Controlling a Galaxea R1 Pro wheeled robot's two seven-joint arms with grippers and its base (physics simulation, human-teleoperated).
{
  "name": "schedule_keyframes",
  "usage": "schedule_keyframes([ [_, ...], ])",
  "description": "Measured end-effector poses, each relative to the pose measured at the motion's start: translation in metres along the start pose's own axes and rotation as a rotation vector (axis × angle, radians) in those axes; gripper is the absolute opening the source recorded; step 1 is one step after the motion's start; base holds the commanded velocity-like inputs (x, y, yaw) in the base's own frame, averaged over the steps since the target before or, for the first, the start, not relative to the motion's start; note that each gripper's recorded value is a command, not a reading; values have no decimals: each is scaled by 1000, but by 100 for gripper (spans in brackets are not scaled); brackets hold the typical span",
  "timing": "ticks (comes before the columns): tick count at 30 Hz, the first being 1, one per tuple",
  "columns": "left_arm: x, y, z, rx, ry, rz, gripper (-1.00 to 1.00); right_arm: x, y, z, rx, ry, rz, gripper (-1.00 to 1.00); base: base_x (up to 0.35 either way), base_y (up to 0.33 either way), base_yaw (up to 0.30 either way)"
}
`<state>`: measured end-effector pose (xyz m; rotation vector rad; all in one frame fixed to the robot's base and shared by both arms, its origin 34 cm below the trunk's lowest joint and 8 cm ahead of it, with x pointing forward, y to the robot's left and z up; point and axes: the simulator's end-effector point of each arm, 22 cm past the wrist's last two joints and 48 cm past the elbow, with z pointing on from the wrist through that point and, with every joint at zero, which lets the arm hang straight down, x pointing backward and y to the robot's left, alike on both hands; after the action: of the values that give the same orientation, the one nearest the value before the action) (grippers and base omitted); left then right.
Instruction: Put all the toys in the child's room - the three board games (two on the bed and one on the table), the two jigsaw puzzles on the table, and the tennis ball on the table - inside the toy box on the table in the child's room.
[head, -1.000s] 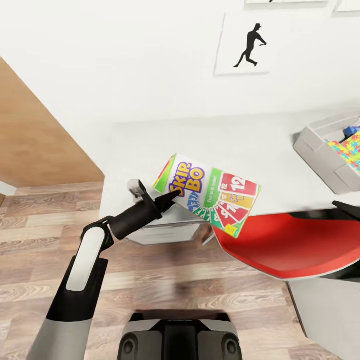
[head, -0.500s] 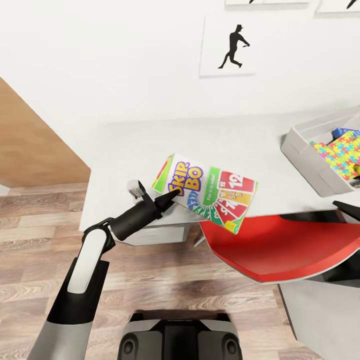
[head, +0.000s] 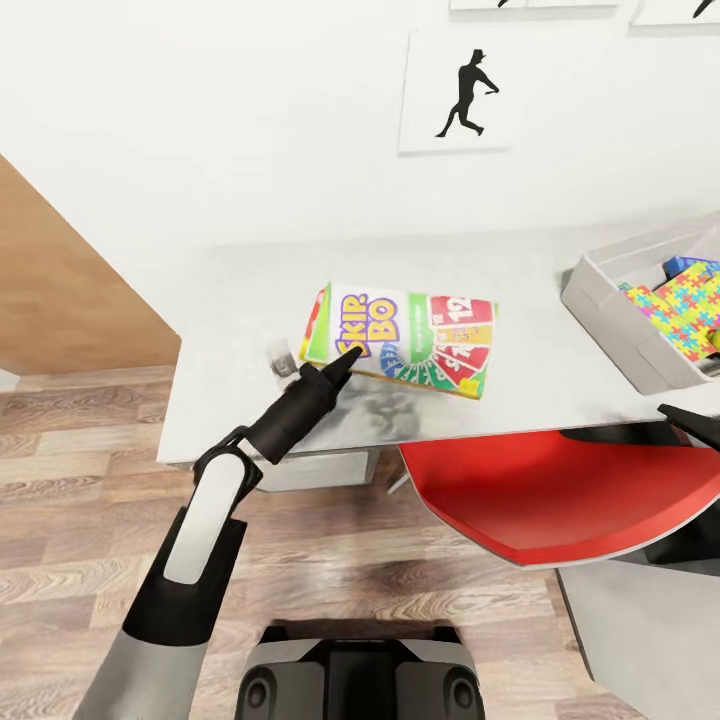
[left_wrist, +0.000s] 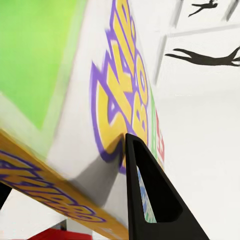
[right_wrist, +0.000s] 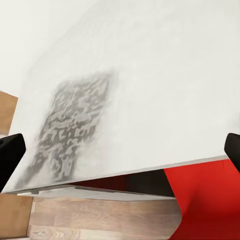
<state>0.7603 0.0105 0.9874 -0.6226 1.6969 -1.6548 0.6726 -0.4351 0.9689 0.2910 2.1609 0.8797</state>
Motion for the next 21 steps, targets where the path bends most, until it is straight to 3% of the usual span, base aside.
schedule_keyframes([
  [2, -2, 5, 11, -45, -56, 19, -100, 2, 1, 1, -6, -1, 6, 100, 0, 0, 0],
  [3, -7, 10, 20, -86, -119, 34, -100, 4, 2, 2, -10, -1, 11, 100, 0, 0, 0],
  [6, -7, 16, 33, -142, -191, 47, -100, 6, 3, 4, -16, -1, 16, 100, 0, 0, 0],
  [10, -7, 15, 45, -169, -205, 57, -100, 7, 6, 4, -31, 0, 19, 100, 0, 0, 0],
  [13, -1, 7, 56, -168, -135, 66, -100, 8, 12, 5, -58, 2, 19, 100, 0, 0, 0],
  [16, 13, -5, 64, -147, 1, 75, -100, 8, 16, 5, -77, 4, 20, 100, 0, 0, 0],
  [21, 13, -16, 48, -112, 222, 104, -100, 8, 19, 4, -90, 7, 16, 100, 0, 0, 0],
])
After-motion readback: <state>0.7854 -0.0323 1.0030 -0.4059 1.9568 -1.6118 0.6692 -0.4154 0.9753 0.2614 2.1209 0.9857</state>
